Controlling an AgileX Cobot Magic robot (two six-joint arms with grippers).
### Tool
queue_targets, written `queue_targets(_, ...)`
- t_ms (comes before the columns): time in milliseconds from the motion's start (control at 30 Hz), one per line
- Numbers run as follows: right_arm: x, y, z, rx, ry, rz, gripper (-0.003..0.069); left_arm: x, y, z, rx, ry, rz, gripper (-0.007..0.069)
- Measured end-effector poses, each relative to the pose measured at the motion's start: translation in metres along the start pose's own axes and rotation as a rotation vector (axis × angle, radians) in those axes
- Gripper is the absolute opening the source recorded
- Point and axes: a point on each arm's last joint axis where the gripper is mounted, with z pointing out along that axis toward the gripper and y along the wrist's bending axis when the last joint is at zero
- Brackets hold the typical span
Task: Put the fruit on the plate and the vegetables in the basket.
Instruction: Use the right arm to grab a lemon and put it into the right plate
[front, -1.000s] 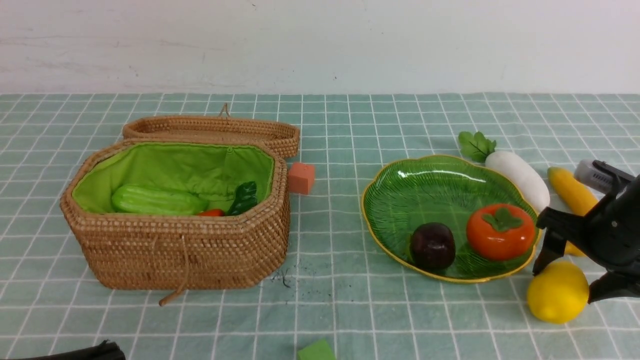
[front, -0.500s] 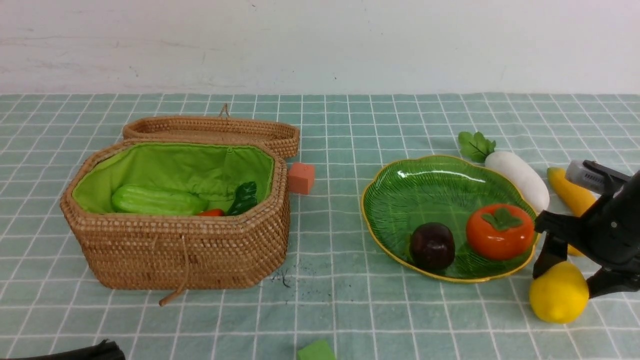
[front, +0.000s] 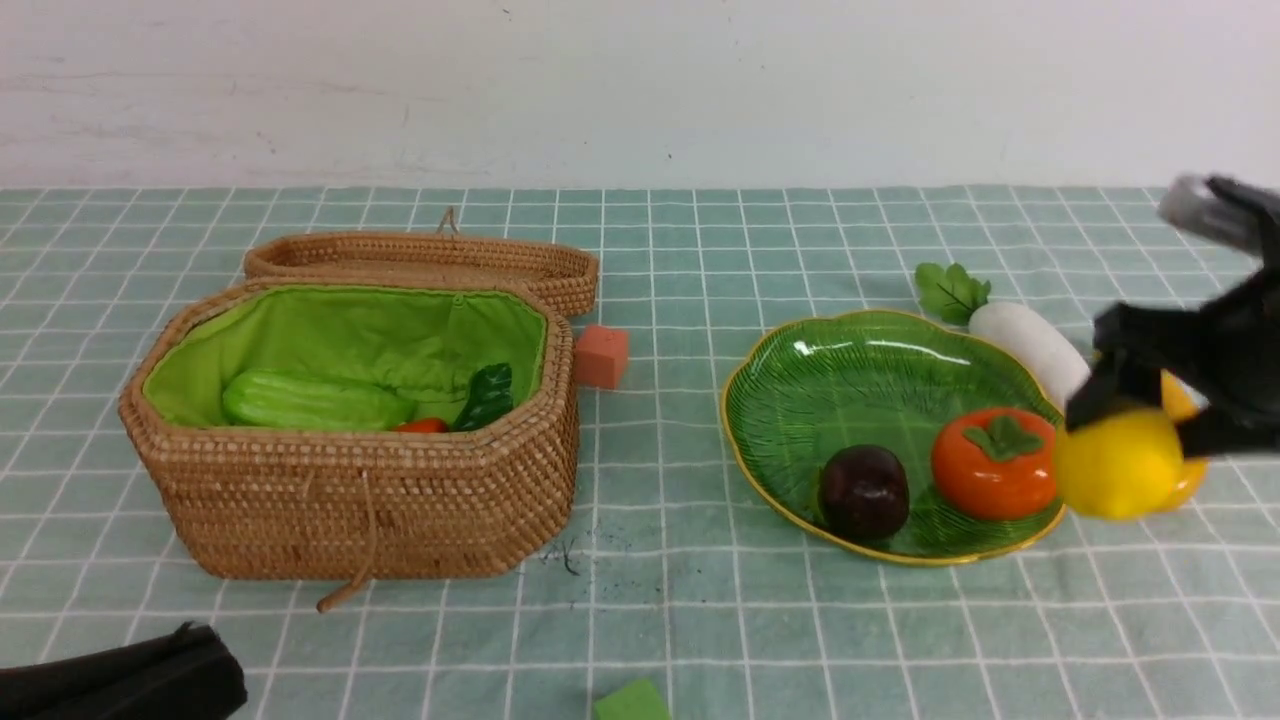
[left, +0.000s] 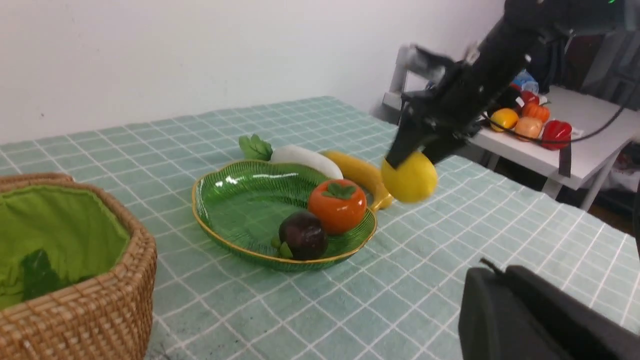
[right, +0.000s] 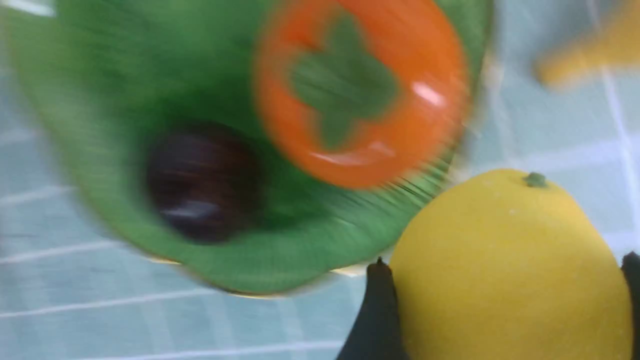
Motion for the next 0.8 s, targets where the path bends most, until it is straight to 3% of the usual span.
queue_targets(100,-0.019,0.042,0.006,-0.124,-0.162,-0.139,0.0548,-0.003,0.0,0.0,0.004,-0.03,0.0,0.0018)
queue_targets(167,-0.027,0.058,0.03,-0.13,-0.228,-0.207,0.0548,-0.006,-0.001,0.001,0.008,-0.065,0.0,0.0018)
queue_targets(467,-0.031,0.051,0.113,-0.073,-0.174,-0.325,0.0556,-0.01,-0.001,0.014,0.007,-0.101,-0.006,0.0018)
queue_targets(633,-0.031,0.053,0.109,-0.085,-0.158,-0.332,0.0673,-0.008,0.0,0.019,0.001,-0.07,-0.007,0.0019)
queue_targets(800,-0.037,0.056,0.071,-0.105,-0.205,-0.312,0.0654,-0.007,0.0,0.019,0.0,-0.069,-0.006,0.0018)
